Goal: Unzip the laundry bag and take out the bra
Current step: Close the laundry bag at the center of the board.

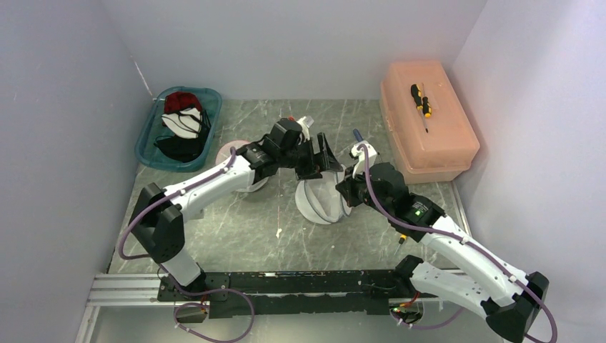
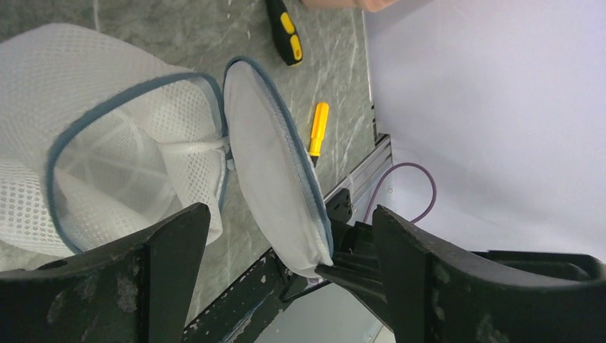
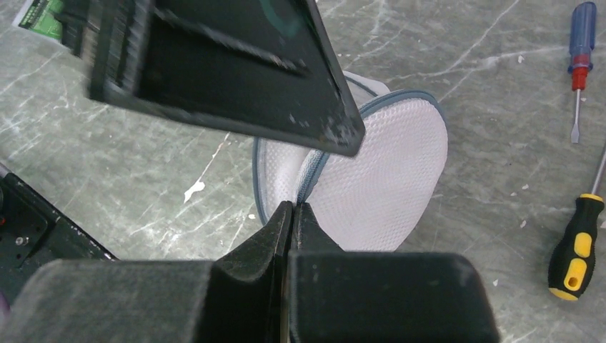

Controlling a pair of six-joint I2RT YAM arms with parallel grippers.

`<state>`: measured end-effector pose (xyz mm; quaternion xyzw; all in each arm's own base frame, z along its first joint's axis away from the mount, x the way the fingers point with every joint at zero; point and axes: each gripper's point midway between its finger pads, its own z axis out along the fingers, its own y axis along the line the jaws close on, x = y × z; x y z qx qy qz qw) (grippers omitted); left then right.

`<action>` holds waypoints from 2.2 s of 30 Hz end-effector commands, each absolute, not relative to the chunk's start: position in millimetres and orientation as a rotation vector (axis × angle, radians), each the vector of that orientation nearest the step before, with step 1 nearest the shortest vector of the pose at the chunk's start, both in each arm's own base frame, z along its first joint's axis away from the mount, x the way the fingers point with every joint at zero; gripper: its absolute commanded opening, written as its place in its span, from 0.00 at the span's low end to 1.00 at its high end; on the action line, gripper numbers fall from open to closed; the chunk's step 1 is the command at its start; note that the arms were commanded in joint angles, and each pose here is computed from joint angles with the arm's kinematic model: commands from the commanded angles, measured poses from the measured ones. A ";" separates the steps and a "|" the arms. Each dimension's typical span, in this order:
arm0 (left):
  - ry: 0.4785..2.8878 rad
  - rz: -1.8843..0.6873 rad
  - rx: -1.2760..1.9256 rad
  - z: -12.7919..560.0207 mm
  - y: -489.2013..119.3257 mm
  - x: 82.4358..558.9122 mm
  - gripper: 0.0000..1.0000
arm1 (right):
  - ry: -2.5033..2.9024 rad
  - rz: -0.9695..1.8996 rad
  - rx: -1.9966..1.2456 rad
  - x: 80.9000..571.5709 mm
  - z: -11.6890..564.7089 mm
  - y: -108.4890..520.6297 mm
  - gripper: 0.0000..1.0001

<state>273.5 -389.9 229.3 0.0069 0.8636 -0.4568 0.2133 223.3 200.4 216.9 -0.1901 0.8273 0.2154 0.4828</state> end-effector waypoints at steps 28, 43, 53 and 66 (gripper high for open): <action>2.402 -1.255 0.070 202.2 -376.3 264.1 0.03 | 1.935 0.733 -0.288 214.1 249.1 206.8 0.85; 2.320 -1.207 0.097 185.2 -339.0 275.5 0.03 | 2.053 1.028 0.126 241.6 153.9 181.5 0.78; 2.227 -1.194 0.176 187.5 -343.4 290.8 0.03 | 2.115 1.069 0.251 262.4 114.7 179.7 0.73; 2.243 -1.183 0.166 180.8 -339.9 291.1 0.03 | 2.106 1.224 0.333 283.7 98.8 196.9 0.60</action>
